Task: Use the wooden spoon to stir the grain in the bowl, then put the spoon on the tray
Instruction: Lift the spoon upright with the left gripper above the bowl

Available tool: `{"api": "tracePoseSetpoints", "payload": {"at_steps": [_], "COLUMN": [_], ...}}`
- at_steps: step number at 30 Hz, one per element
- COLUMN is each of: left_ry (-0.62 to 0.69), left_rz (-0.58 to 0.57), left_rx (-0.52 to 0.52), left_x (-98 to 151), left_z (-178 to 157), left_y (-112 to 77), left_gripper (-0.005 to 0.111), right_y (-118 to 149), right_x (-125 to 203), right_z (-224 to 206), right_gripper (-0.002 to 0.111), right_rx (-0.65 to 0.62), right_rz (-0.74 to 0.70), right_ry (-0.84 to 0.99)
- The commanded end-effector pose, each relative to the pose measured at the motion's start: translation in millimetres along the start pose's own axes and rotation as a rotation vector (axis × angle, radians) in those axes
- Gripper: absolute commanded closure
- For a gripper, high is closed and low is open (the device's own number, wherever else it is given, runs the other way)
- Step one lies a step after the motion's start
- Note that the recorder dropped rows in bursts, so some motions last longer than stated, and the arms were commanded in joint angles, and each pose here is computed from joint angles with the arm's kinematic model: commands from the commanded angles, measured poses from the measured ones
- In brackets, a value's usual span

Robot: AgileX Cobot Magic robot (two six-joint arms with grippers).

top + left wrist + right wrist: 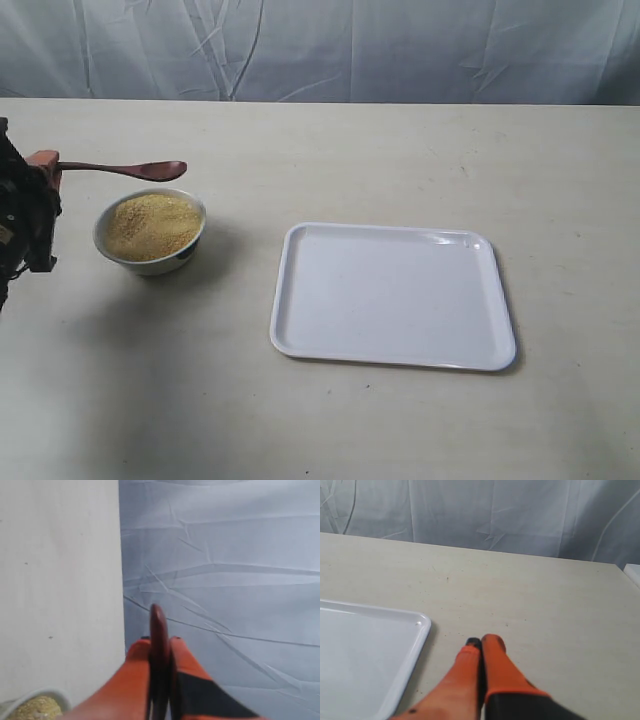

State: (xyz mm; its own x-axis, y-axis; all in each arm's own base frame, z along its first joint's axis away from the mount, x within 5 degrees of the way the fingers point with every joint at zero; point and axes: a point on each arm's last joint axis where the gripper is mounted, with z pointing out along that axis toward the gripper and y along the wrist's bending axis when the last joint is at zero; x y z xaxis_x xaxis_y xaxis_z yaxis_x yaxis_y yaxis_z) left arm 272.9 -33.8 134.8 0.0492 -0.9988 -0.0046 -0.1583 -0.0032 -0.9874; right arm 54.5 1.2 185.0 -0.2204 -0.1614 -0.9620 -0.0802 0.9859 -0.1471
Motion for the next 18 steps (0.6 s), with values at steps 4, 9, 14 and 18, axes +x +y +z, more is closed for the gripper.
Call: {"api": "tracePoseSetpoints", "payload": {"at_steps": [4,9,14,18], "left_ry": [0.103,0.211,0.268,0.228], "left_rz": [0.308,0.834,1.246,1.274], "left_rx": [0.142,0.146,0.081,0.144], "left_x": [9,21,22,22], "left_z": [-9,-14,-17,-18], "left_y": [-25.3,-71.4,-116.2,-129.2], "left_gripper": [0.107,0.107,0.107,0.107], "right_y": [0,0,0,0], "right_x": [-1,-1,-1,-1], "right_z": [0,0,0,0], "right_gripper": [0.108,0.108,0.108,0.108], "right_rx": [0.005,0.005,0.005,0.005], "right_rz": [0.002,0.002,0.002,0.002], "right_ry": [-0.016,-0.016,-0.016,-0.016]}}
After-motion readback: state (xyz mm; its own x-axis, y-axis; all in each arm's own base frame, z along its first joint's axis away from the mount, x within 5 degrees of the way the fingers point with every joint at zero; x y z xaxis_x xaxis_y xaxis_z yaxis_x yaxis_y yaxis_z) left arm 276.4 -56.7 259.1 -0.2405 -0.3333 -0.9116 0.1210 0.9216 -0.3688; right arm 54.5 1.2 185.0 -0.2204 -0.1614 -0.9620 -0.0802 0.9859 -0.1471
